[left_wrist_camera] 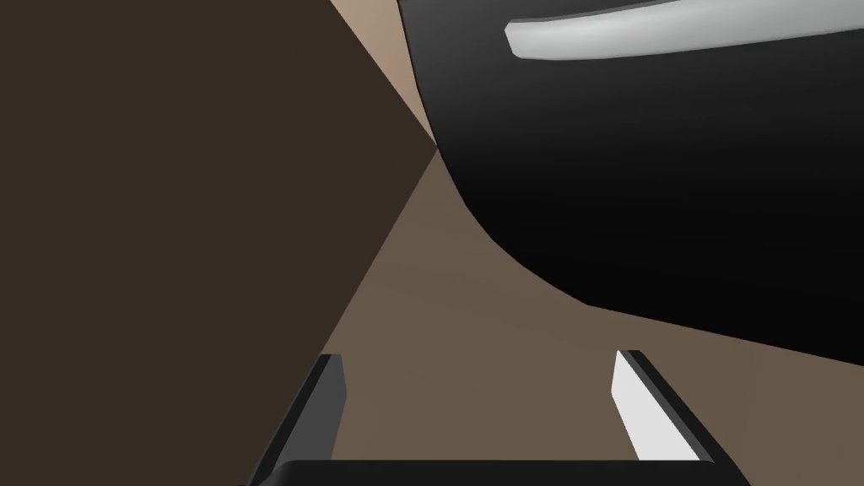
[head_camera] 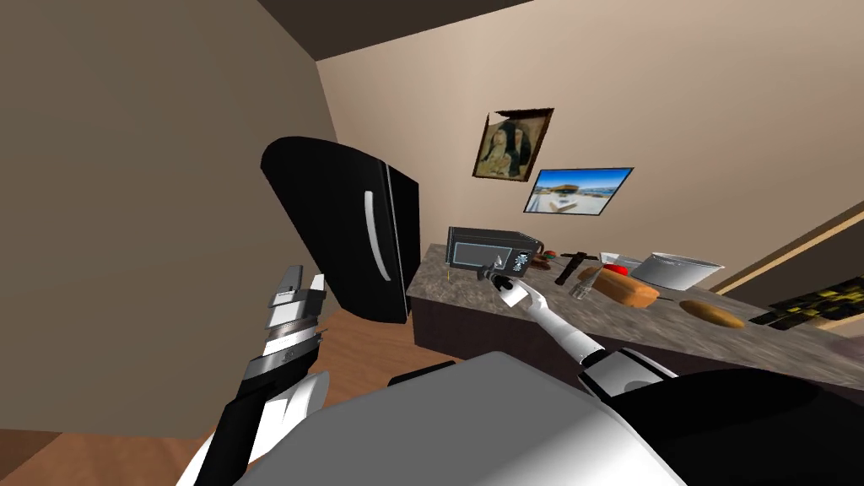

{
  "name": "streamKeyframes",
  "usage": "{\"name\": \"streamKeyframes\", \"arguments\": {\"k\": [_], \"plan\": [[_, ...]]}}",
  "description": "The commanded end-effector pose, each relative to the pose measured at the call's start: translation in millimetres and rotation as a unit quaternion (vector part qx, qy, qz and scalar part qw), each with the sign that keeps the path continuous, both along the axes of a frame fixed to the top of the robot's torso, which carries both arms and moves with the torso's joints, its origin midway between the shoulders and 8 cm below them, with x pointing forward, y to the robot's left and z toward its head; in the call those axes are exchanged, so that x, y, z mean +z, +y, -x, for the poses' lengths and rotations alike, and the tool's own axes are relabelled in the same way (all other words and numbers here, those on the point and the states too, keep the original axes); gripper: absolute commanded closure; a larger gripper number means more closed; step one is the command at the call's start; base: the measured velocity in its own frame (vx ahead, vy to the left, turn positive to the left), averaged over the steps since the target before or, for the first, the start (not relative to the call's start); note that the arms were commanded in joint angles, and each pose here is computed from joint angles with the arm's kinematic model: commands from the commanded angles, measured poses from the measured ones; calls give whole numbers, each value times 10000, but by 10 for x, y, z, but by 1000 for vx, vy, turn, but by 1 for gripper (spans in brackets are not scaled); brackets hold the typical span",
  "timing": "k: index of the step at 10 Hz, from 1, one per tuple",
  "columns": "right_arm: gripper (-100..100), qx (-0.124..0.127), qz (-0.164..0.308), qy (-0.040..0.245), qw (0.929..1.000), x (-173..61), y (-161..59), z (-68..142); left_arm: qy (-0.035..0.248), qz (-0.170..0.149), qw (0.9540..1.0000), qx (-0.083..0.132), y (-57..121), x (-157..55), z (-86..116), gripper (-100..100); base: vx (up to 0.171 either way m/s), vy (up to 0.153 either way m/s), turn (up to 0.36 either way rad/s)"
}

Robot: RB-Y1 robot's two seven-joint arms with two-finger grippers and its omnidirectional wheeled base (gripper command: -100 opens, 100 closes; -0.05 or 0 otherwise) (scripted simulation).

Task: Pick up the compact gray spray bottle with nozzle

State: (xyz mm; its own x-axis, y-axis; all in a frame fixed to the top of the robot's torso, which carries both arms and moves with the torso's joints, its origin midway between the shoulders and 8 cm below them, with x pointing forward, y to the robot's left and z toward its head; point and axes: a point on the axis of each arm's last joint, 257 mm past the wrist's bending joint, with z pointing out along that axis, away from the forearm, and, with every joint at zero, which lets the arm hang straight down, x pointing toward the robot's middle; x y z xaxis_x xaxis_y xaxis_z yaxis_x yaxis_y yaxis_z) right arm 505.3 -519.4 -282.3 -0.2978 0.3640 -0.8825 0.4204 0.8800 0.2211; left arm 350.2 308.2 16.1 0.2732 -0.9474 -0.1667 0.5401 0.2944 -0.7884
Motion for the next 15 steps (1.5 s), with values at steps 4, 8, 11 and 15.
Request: {"name": "streamKeyframes", "arguments": {"k": [4,8,11,15], "plan": [[100,-317,51,-14,9995,31,-353,456,0,0,10000,-1,-1,0,-1,0,14,14,143],[100,-479,68,350,9982,-286,-501,841,0,0,10000,0,0,0,0,0,7,1,-10],[100,-642,173,25,9978,105,-728,959,0,0,10000,0,0,0,0,0,27,15,217],[100,-765,345,77,9964,202,-926,1265,0,0,10000,0,0,0,0,0,4,7,77]]}}
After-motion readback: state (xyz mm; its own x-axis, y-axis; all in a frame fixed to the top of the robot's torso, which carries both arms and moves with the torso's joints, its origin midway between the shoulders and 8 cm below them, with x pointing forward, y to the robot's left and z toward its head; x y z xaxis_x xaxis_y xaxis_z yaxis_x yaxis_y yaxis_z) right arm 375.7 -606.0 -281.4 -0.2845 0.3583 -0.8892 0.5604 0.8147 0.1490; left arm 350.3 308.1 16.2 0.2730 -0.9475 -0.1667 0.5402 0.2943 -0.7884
